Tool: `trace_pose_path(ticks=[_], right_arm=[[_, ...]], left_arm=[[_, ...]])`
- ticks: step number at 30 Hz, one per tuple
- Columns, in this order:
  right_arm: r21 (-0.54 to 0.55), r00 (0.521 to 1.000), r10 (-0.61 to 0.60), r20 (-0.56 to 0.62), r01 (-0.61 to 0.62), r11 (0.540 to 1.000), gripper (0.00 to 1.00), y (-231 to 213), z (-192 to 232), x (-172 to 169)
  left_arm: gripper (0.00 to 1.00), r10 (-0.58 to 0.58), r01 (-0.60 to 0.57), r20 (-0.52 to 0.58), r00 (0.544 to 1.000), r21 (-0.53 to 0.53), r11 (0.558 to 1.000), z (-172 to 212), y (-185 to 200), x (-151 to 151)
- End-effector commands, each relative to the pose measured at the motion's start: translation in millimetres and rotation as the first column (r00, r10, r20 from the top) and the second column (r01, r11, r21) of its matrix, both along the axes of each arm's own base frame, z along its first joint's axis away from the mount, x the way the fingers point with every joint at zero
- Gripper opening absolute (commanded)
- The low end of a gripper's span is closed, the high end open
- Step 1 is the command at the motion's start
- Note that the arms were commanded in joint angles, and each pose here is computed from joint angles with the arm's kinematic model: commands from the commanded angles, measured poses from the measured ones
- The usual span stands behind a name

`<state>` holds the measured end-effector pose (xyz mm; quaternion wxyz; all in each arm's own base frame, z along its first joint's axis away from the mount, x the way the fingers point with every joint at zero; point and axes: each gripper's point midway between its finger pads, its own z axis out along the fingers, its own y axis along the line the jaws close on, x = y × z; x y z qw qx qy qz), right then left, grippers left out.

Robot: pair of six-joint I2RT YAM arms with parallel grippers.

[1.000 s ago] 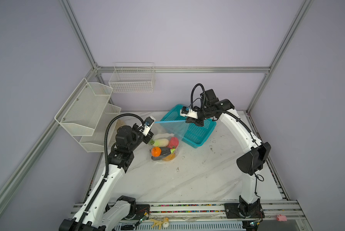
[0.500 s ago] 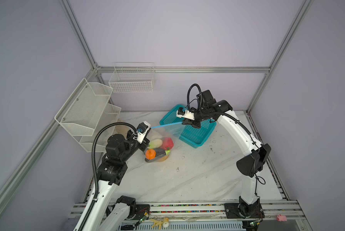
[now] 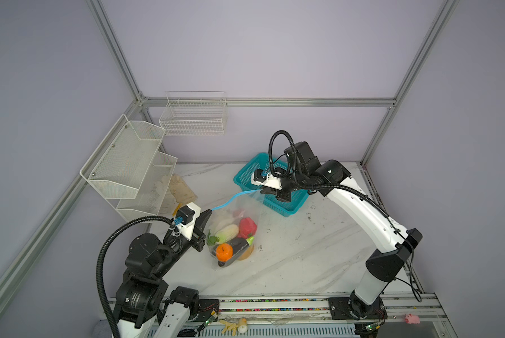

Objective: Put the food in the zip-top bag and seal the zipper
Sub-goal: 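Lower the sealed bag onto the table and open both grippers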

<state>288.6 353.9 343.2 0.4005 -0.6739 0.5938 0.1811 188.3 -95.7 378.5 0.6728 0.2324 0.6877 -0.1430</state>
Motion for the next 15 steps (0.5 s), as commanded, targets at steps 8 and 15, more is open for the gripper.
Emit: trace_pose_path(ticks=[8, 15], right_arm=[[-0.023, 0.996, 0.028, -0.079, -0.030, 0.999, 0.15, 59.7, -77.1, 53.5], [-0.010, 0.997, -0.024, -0.070, 0.023, 1.000, 0.56, 83.9, -115.6, 124.4]], left_arm=[[0.00, 0.306, -0.388, -0.470, 0.828, -0.085, 0.918, -103.2, 34.9, 80.2], [0.01, 0.512, -0.572, -0.535, 0.673, 0.063, 0.818, -156.1, 78.1, 134.7]])
